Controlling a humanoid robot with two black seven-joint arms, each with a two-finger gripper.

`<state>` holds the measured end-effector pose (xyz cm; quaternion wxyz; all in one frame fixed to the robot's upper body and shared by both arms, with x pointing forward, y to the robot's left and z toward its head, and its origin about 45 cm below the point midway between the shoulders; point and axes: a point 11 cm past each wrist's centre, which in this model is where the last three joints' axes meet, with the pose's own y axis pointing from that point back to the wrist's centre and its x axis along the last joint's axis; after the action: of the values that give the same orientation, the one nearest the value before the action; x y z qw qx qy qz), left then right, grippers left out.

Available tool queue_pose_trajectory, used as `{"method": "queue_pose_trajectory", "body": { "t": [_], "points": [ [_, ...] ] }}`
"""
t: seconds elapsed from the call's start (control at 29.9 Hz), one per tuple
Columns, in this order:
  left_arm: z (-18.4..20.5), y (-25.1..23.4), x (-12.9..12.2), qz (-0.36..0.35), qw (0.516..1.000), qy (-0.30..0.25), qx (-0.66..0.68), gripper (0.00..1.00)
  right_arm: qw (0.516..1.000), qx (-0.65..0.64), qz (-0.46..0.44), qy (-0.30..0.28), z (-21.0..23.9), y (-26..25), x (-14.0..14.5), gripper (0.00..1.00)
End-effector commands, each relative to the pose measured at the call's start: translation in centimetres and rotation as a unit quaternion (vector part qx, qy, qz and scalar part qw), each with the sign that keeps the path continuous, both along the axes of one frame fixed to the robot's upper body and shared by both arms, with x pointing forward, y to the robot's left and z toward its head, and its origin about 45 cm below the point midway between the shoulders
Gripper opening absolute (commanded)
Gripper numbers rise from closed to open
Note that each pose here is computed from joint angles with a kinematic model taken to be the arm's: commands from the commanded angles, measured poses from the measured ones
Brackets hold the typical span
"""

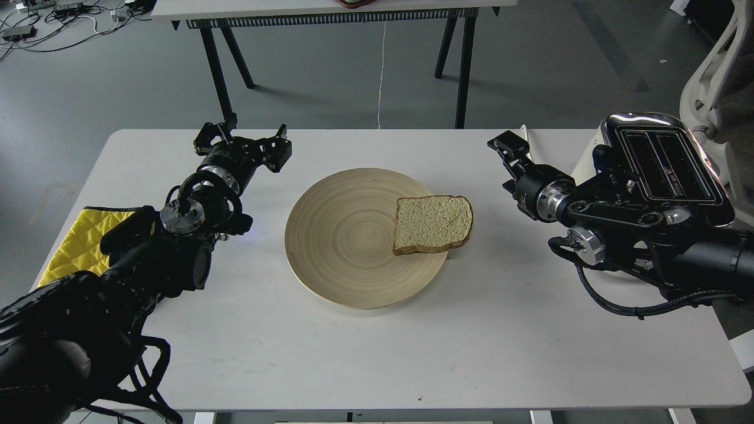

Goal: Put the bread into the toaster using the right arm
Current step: 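Move the right gripper toward the bread slice's edge on the plate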

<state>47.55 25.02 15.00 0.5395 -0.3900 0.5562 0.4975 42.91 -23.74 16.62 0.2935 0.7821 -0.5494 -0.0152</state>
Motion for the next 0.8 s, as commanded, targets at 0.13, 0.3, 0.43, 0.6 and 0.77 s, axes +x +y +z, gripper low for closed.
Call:
{"method": "queue_pose_trajectory", "body": {
  "t": [0.13, 0.3, 0.43, 0.6, 0.77],
  "points": [
    [0.0, 0.0, 0.0, 0.0, 1.0, 0.0, 0.0, 1.0, 0.999, -0.011, 0.02, 0.026, -2.0, 0.7, -2.1, 0.97],
    [-0.1, 0.0, 0.0, 0.0, 1.0, 0.001, 0.0, 1.0, 0.999, -0.015, 0.031, 0.036, -2.6, 1.1, -2.8, 0.96],
    [0.0, 0.0, 0.0, 0.0, 1.0, 0.0, 0.0, 1.0, 0.998, -0.019, 0.046, 0.034, -2.7, 1.7, -3.1, 0.95],
    [0.0, 0.0, 0.0, 0.0, 1.0, 0.0, 0.0, 1.0, 0.998, -0.018, 0.054, 0.035, -2.9, 2.4, -3.3, 0.92],
    [0.0, 0.0, 0.0, 0.0, 1.0, 0.0, 0.0, 1.0, 0.997, -0.019, 0.068, 0.034, -3.2, 3.4, -3.5, 0.9]
  ]
}}
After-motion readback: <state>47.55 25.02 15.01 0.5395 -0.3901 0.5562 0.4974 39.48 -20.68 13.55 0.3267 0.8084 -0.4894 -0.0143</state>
